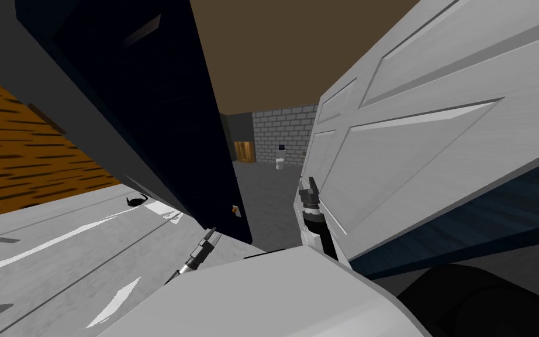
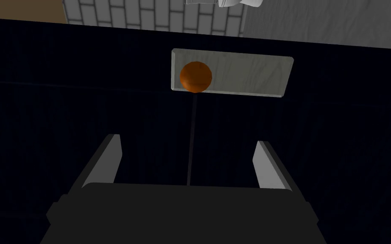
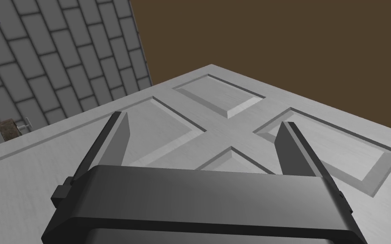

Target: Push the door open

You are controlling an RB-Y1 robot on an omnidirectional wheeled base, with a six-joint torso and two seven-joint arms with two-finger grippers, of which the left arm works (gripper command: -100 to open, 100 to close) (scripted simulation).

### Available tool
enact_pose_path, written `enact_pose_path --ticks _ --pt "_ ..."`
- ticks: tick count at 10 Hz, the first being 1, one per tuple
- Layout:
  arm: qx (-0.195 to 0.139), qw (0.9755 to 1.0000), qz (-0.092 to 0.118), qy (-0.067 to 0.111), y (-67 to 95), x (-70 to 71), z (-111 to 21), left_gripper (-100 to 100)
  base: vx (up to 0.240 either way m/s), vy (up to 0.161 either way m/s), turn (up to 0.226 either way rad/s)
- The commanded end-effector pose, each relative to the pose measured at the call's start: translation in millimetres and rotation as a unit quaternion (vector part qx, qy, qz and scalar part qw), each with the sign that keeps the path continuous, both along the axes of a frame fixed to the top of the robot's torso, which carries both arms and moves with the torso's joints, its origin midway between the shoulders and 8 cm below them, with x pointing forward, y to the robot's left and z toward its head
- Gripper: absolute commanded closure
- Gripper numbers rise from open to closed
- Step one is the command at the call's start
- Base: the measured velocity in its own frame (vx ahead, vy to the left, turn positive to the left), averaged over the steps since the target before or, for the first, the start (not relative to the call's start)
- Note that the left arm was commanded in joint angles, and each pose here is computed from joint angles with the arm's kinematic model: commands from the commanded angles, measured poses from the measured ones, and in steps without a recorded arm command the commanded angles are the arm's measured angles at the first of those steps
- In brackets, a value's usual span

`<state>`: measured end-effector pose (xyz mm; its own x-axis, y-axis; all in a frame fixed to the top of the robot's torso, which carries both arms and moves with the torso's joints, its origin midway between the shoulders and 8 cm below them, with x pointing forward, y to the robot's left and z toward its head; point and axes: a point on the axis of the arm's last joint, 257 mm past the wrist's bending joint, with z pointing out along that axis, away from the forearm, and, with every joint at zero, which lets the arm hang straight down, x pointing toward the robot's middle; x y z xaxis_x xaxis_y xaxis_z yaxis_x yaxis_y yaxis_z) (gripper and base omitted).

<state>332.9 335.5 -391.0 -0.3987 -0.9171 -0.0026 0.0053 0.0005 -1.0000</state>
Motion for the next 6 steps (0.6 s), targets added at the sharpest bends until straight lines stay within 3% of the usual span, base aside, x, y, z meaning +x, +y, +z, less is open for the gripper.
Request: enact_pose_path --ticks 1,4,6 --pt "0.0 1.0 0.007 0.001 -1.0 9.8 -0.2 -100 0.178 -0.088 -0.064" --pt "0.0 0.9998 0.021 0.002 -3.6 30.8 -0.5 -100 0.215 -0.092 -0.1" --pt "-0.001 0.9998 0.02 0.001 -4.1 30.0 -0.7 -100 0.116 -0.022 -0.021"
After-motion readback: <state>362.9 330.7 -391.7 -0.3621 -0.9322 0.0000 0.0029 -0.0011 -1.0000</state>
